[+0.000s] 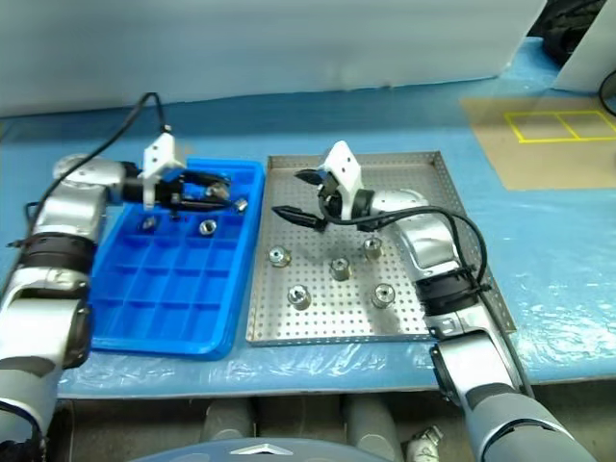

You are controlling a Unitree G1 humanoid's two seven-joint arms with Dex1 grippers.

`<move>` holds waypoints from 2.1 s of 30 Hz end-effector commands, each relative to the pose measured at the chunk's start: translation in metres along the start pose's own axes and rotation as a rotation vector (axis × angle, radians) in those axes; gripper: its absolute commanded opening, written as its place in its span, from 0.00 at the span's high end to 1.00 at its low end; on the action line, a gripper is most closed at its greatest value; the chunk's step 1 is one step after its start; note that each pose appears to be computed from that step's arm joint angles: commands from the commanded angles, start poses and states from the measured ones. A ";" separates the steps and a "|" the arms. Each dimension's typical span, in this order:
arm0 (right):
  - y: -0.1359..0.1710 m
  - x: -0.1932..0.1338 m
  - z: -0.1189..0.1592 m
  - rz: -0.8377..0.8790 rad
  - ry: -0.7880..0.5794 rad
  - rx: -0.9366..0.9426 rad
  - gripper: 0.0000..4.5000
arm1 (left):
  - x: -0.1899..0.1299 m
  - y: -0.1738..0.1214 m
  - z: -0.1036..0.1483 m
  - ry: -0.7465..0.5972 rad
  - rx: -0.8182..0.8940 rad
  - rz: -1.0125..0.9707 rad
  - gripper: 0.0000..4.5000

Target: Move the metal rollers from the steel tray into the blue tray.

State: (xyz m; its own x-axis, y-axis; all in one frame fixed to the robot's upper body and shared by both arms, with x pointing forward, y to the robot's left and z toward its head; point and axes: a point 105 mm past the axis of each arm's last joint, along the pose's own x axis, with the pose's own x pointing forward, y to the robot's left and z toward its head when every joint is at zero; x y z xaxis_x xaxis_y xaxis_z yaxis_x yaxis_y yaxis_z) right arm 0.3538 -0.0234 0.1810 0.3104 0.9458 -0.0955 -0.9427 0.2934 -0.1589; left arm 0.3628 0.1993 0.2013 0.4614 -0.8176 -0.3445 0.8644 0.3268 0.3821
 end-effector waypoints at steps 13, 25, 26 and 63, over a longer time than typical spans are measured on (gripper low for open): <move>0.046 0.058 0.028 0.394 -0.064 -0.133 0.00 | -0.078 -0.054 -0.039 0.114 -0.194 0.341 0.58; 0.047 0.062 0.026 0.388 -0.080 -0.110 0.00 | -0.080 -0.065 -0.072 0.178 -0.284 0.397 0.58; 0.046 0.060 0.025 0.380 -0.077 -0.106 0.00 | -0.082 -0.063 -0.073 0.179 -0.290 0.409 0.58; 0.032 0.049 0.015 0.262 -0.055 -0.088 0.00 | -0.060 -0.048 -0.101 0.256 -0.329 0.375 0.14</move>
State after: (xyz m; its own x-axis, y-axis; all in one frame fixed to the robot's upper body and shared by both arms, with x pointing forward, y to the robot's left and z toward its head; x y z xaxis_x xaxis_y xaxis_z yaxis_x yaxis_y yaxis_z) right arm 0.3391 0.0346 0.1699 0.0450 0.9899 -0.1347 -0.9853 0.0218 -0.1696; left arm 0.3118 0.2862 0.1065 0.7471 -0.4577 -0.4820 0.6182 0.7449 0.2508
